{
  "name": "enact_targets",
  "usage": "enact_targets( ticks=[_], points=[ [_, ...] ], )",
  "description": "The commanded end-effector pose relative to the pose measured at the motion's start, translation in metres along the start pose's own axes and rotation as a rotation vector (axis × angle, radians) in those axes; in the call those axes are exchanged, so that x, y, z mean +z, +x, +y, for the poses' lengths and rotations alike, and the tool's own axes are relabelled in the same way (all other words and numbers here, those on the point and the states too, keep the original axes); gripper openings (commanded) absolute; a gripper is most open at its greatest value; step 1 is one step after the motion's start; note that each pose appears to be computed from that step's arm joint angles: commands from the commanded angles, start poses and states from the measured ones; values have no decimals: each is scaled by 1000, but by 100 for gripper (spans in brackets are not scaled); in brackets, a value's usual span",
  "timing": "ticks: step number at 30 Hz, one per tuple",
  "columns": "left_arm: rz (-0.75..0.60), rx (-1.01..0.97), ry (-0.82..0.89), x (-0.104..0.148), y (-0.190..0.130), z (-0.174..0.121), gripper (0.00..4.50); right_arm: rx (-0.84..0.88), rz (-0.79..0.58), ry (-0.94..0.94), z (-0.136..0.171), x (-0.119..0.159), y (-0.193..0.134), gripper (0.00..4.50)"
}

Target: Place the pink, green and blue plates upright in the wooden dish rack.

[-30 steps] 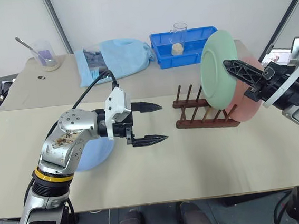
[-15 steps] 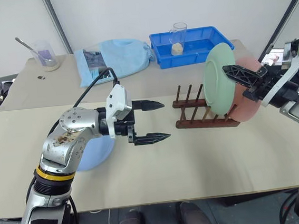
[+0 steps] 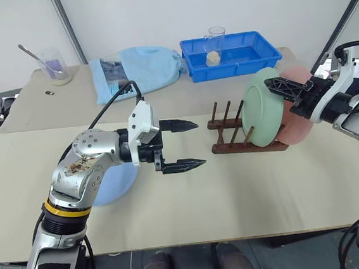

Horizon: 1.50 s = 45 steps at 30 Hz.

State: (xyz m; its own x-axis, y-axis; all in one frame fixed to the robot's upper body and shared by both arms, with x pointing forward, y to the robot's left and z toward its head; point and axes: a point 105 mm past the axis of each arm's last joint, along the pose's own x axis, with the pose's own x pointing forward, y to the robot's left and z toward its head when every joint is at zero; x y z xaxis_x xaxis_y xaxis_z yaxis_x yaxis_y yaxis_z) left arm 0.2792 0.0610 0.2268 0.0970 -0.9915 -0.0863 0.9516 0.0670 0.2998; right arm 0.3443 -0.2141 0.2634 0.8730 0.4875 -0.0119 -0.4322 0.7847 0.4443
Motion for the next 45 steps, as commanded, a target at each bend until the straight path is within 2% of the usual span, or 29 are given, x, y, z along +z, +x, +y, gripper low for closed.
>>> enact_targets(
  ticks=[1, 2, 7, 9, 11, 14, 17, 22, 24, 26, 30, 34, 35, 38, 44, 45],
  points=[
    [-28, 27, 53, 11, 0, 2, 450, 32, -53, -177, 18, 25, -7, 425],
    [-26, 39, 52, 11, 0, 3, 450, 27, -57, -223, 19, 29, -8, 447],
    [-43, 114, 46, 14, -1, 10, 450, 44, -95, -518, 28, 57, -14, 447],
    [-61, 172, 40, 17, -6, 13, 450, 69, -63, -679, 31, 58, -16, 447],
    [-72, 342, 37, 17, -21, 22, 450, 177, -10, -839, 44, 51, -17, 447],
    [-57, 735, 43, 8, -61, 39, 450, 356, 58, -1001, 61, 32, -16, 447],
    [-18, 1110, 6, -7, -110, 38, 450, 486, 99, -1039, 70, 14, -11, 447],
    [112, 1617, -127, -45, -196, 7, 450, 617, 131, -1041, 75, -12, 7, 447],
    [115, 1815, -235, -61, -228, -10, 450, 649, 139, -1050, 77, -18, 14, 447],
    [110, 1922, -326, -73, -245, -23, 450, 674, 141, -1055, 80, -22, 20, 447],
    [196, 1999, -503, -103, -259, -51, 450, 762, 151, -1050, 94, -31, 29, 447],
    [281, 1932, -680, -131, -243, -60, 450, 870, 204, -1051, 106, -44, 30, 447],
    [262, 1918, -729, -136, -239, -60, 450, 901, 225, -1059, 107, -47, 28, 447],
    [240, 1866, -813, -143, -227, -56, 450, 970, 265, -1087, 112, -54, 26, 447],
    [308, 1739, -880, -152, -205, -51, 450, 1011, 284, -1108, 117, -62, 29, 447],
    [311, 1714, -896, -153, -201, -50, 397, 1011, 285, -1109, 117, -63, 30, 450]
  ],
)
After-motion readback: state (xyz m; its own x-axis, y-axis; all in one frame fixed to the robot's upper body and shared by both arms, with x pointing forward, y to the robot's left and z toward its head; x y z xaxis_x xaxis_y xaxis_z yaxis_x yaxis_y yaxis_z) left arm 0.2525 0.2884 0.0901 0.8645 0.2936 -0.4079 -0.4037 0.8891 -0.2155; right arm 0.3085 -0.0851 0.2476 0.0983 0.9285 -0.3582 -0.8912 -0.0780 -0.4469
